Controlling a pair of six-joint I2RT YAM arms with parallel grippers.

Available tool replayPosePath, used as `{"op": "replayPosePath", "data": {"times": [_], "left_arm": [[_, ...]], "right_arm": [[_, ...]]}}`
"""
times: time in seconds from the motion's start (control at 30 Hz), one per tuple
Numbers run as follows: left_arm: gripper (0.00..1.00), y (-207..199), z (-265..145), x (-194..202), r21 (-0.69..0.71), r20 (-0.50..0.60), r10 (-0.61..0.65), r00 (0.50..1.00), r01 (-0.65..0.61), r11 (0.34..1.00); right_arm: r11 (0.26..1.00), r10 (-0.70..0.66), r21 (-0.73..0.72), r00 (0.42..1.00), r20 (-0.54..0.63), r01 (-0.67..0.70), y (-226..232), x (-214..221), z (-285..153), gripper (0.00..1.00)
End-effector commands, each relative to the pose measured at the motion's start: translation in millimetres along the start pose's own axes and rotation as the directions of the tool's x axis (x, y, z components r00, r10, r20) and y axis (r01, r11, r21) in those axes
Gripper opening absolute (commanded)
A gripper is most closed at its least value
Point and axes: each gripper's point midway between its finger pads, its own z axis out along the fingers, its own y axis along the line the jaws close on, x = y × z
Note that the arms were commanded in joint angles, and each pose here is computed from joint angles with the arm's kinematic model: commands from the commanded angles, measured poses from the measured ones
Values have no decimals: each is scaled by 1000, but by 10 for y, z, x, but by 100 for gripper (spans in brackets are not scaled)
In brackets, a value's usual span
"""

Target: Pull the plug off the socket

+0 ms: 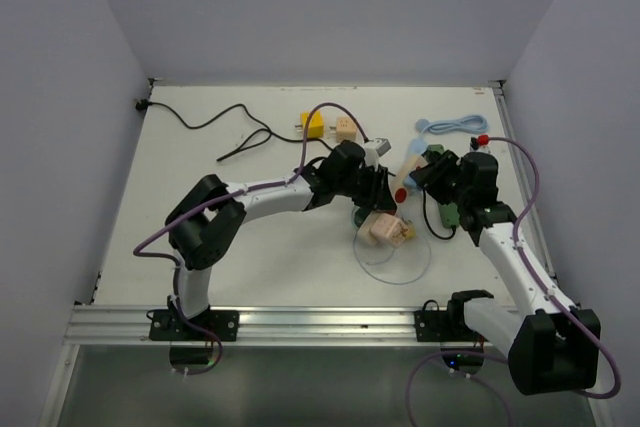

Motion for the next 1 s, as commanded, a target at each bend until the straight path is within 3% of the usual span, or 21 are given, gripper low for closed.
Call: {"op": "replayPosePath", "data": {"times": [0.0, 0.07, 0.27, 0.33, 0.43, 0.63, 0.77, 0.87, 0.97], "left_arm": [[0, -649, -202, -472, 180, 156, 84, 984, -112, 977], [0, -613, -175, -464, 162, 150, 83, 985, -108, 981], [0, -347, 11, -424, 16, 121, 129, 984, -132, 991], [0, -218, 48, -462, -79, 127, 157, 979, -148, 986], [0, -11, 85, -347, -247, 47, 214, 976, -196, 949], [0, 118, 128, -335, -359, 18, 252, 968, -229, 905], [0, 70, 169, -296, -318, 19, 224, 974, -206, 925], [0, -166, 197, -255, -116, 53, 130, 990, -123, 986], [0, -401, 101, -335, 98, 87, 38, 995, -47, 994]], "right_arm": [[998, 31, -59, 999, 44, -28, 124, -103, 33, 44], [998, 29, -63, 999, 35, -27, 141, -94, 13, 33], [998, -15, -62, 1000, 21, 16, 216, -130, -107, 11], [999, -21, -37, 1000, 22, 22, 200, -154, -149, 8], [999, -44, -13, 999, 17, 44, 187, -176, -191, 3], [998, -66, 0, 998, 14, 66, 220, -222, -262, 1], [997, -81, 8, 996, 22, 81, 217, -248, -295, 1], [995, -94, -27, 995, 46, 95, 262, -260, -331, 1], [992, -104, -65, 993, 61, 108, 262, -230, -336, 1]]}}
